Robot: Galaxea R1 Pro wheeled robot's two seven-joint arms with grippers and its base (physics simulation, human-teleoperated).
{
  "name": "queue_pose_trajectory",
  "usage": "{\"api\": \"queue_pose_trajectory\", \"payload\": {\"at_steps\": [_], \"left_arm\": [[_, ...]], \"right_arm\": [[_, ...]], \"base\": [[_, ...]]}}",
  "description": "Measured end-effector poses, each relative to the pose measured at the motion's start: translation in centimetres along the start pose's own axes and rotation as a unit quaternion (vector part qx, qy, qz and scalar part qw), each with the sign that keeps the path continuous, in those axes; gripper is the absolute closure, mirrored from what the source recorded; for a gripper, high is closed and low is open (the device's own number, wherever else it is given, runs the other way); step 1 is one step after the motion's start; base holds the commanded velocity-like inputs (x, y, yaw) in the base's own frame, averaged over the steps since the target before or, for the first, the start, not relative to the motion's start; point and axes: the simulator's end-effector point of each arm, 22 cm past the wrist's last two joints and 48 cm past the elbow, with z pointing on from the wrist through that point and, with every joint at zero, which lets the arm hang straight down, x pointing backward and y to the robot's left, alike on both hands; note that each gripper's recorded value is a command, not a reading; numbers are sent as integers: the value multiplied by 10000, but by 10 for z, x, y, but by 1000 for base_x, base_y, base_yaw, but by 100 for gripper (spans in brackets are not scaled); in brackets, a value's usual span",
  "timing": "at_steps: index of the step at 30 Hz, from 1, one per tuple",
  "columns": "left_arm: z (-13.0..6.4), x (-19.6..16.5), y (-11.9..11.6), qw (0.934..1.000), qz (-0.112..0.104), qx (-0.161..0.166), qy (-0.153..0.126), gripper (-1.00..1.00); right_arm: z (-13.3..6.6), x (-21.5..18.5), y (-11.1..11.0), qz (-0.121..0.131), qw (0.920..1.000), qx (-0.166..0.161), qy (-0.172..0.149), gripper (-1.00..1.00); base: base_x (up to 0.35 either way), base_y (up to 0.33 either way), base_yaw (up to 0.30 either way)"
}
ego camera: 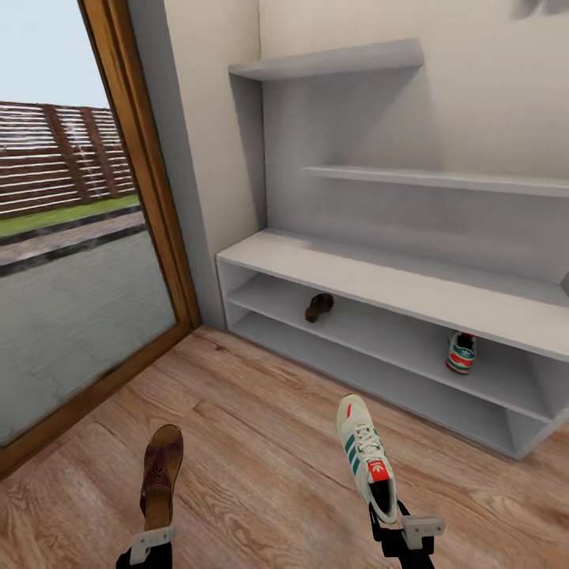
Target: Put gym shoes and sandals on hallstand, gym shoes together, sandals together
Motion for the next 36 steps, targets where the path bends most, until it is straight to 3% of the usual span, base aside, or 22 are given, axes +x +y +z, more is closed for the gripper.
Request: {"api": "queue_pose_trajectory", "payload": {"at_steps": [9, 36], "left_arm": [[0, 0, 0, 10000, -6, -4, -3, 100], [0, 0, 0, 10000, -8, -5, -3, 100]], "right_arm": [[0, 0, 0, 4, 10000, 7, 2, 100], [0, 0, 0, 2, 10000, 3, 4, 100]], "base": [[35, 130, -262], [106, 293, -262]]}}
